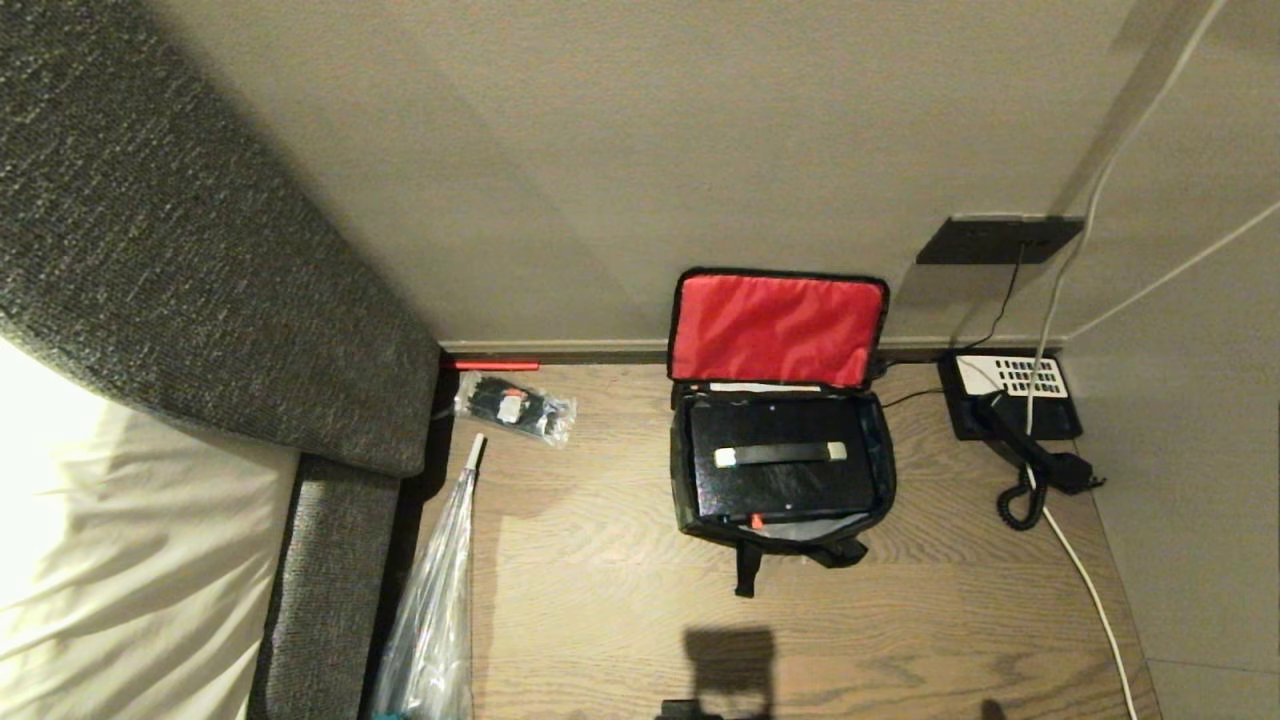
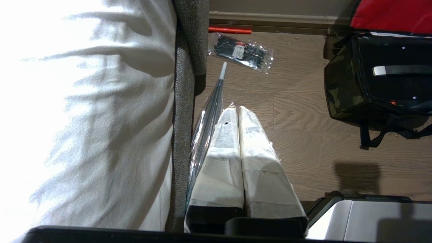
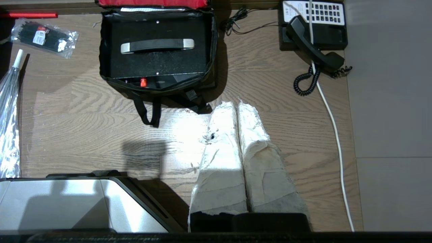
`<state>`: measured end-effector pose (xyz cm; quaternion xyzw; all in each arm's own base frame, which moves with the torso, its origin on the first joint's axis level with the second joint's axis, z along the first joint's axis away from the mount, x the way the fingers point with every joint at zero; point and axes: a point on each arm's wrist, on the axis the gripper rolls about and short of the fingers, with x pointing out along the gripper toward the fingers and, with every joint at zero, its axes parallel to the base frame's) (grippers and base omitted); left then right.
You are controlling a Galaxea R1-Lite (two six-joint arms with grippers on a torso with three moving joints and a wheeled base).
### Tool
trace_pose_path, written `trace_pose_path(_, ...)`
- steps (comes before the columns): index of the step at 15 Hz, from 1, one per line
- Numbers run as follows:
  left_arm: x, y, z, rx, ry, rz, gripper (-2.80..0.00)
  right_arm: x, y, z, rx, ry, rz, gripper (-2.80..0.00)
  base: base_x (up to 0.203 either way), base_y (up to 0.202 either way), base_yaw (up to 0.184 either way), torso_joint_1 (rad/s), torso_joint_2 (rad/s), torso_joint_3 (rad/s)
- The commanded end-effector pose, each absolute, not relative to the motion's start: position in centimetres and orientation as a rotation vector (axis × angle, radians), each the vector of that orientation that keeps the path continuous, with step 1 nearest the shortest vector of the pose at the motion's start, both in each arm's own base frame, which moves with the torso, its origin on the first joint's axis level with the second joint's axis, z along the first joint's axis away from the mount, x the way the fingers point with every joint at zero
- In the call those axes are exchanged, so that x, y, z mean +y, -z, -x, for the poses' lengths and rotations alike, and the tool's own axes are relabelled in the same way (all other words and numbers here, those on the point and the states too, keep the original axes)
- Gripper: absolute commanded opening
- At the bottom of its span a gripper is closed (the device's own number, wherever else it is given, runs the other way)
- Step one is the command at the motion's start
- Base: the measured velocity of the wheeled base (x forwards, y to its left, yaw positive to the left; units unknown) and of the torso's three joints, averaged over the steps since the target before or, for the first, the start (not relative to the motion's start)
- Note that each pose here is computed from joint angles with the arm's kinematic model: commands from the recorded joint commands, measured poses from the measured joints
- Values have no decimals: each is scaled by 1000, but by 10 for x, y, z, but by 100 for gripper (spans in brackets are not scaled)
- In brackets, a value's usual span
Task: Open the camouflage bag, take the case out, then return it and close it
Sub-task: Grip the handle
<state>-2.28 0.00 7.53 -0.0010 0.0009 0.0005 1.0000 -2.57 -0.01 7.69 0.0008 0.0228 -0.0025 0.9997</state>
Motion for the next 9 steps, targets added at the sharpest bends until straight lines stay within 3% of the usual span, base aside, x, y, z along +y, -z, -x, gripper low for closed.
trace_pose_path(1, 0, -75, 23, 2, -2, 2, -280, 0, -77, 26, 48, 3, -1, -280, 0, 0, 0, 0, 0, 0)
trace_pose_path(9, 0, -75, 23, 2, -2, 3, -280, 0, -77, 26, 48, 3, -1, -280, 0, 0, 0, 0, 0, 0)
